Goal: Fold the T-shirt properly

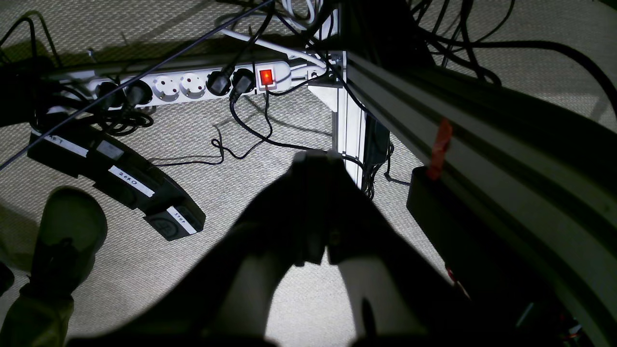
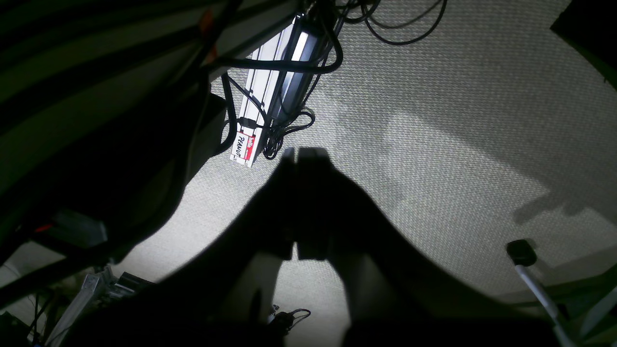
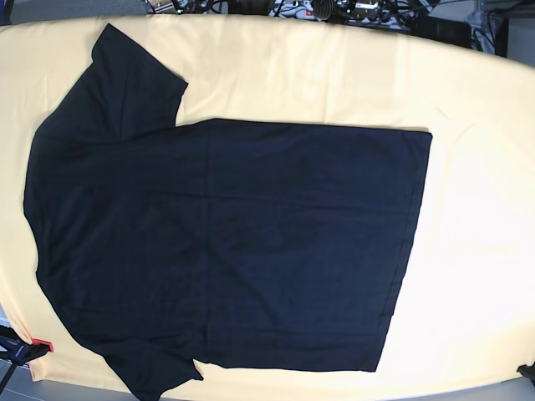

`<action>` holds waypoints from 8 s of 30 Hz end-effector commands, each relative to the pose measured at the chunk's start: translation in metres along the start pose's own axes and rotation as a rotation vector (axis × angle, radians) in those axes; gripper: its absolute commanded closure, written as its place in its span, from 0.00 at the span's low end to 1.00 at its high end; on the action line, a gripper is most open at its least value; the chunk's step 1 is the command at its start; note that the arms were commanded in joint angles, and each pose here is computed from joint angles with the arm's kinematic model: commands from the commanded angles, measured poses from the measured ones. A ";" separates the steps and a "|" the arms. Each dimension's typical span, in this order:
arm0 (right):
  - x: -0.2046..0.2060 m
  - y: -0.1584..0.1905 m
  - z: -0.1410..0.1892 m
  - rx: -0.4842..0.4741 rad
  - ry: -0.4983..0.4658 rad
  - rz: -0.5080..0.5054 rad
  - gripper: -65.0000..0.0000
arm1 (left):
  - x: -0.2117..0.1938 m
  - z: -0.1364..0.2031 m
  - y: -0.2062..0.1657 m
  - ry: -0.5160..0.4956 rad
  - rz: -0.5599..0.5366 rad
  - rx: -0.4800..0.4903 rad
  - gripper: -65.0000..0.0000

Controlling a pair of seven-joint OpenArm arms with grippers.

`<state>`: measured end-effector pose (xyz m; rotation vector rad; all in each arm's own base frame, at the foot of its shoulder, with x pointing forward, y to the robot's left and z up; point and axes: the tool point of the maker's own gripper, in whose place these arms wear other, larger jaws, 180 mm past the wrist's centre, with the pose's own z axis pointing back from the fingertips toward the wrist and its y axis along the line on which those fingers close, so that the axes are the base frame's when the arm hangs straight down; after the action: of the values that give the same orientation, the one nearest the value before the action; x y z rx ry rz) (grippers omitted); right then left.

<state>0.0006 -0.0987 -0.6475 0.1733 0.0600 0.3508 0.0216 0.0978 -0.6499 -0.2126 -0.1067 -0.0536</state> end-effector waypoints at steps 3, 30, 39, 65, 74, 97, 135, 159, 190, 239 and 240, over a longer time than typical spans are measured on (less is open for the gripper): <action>0.001 -0.003 0.001 -0.002 -0.007 -0.002 1.00 | 0.000 0.000 -0.002 -0.005 -0.008 -0.008 1.00; -0.090 0.010 0.009 0.072 0.188 0.027 1.00 | -0.053 0.028 0.023 0.150 -0.138 -0.083 1.00; -0.152 0.033 0.042 0.082 0.216 0.068 1.00 | -0.120 0.082 0.040 0.201 -0.097 -0.164 1.00; -0.127 0.025 0.235 -0.213 -0.010 0.285 1.00 | -0.069 0.268 0.053 0.140 -0.576 -0.119 1.00; -0.054 -0.020 0.301 -0.523 -0.199 0.388 1.00 | 0.045 0.342 0.048 -0.159 -0.756 0.066 1.00; 0.074 -0.086 0.360 -0.703 -0.651 0.477 1.00 | 0.188 0.360 0.077 -0.479 -1.179 0.055 1.00; 0.102 -0.084 0.369 -0.672 -0.755 0.425 1.00 | 0.259 0.297 0.061 -0.418 -1.519 0.062 0.43; 0.102 -0.084 0.369 -0.671 -0.753 0.427 1.00 | 0.292 0.309 0.045 -0.554 -1.509 0.154 1.00; 0.109 -0.181 0.319 -0.831 -0.564 0.375 0.60 | 0.296 0.320 0.030 -0.545 -1.493 0.175 1.00; 0.122 -0.222 0.347 -0.743 -0.550 0.389 1.00 | 0.269 0.319 0.032 -0.433 -1.493 0.031 1.00; 0.121 -0.219 0.349 -0.747 -0.544 0.402 1.00 | 0.265 0.320 0.033 -0.419 -1.494 0.014 1.00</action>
<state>0.2111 -0.3130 -0.3572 -0.4498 -0.6180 0.6801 0.2490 0.1856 -0.3270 -0.1018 -0.6393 -1.4954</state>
